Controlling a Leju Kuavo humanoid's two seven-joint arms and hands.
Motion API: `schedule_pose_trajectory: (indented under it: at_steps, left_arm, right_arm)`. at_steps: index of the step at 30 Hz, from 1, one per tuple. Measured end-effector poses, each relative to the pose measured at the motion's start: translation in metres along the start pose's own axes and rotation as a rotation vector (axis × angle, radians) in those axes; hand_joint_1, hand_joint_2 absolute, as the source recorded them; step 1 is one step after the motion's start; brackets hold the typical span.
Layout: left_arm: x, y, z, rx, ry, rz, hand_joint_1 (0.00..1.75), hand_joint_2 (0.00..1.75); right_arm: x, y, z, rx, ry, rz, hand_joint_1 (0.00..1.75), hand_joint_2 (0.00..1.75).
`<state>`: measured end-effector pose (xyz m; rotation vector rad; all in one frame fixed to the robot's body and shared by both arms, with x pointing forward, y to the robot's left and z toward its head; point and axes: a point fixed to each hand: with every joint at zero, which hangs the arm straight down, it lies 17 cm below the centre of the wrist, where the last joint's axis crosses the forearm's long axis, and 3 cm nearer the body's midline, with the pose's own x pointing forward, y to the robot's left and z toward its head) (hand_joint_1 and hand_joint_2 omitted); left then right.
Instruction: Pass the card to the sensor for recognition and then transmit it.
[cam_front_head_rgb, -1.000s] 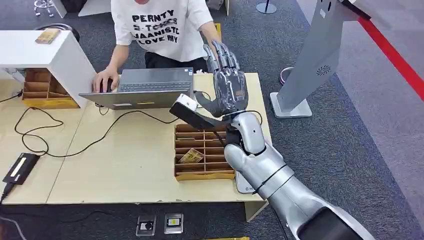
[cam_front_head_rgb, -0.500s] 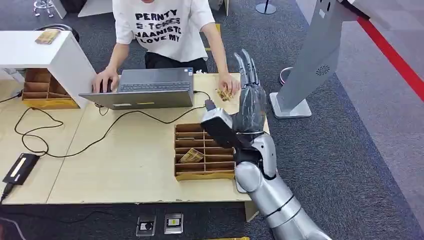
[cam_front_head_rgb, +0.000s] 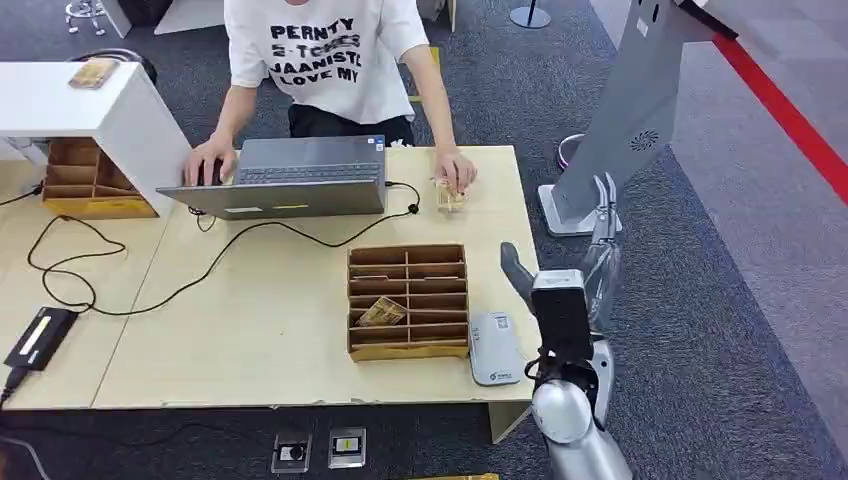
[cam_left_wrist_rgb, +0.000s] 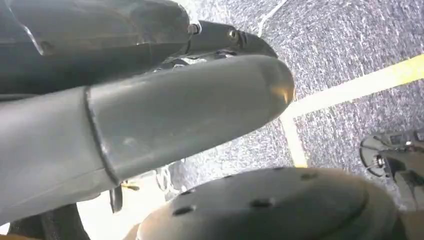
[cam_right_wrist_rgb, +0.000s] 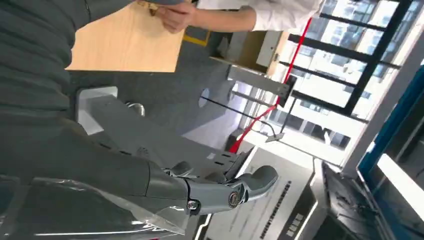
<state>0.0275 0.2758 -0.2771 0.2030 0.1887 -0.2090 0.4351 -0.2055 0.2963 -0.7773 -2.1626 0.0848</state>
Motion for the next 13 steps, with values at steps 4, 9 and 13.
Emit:
schedule_pose_trajectory:
  at_steps: [4, 9, 13]
  left_arm:
    - [-0.001, -0.001, 0.000, -0.011, 0.014, 0.056, 0.00, 0.00]
    - [0.001, 0.001, 0.000, -0.013, 0.015, 0.117, 0.00, 0.00]
    - [0.014, 0.023, -0.003, 0.075, -0.057, 0.213, 0.00, 0.00]
  right_arm:
    - [-0.016, -0.016, 0.015, -0.010, 0.039, 0.037, 0.00, 1.75]
    - [-0.034, -0.034, 0.030, -0.021, 0.092, 0.074, 0.00, 1.75]
    - [-0.045, -0.044, 0.038, -0.030, 0.130, 0.073, 0.00, 1.75]
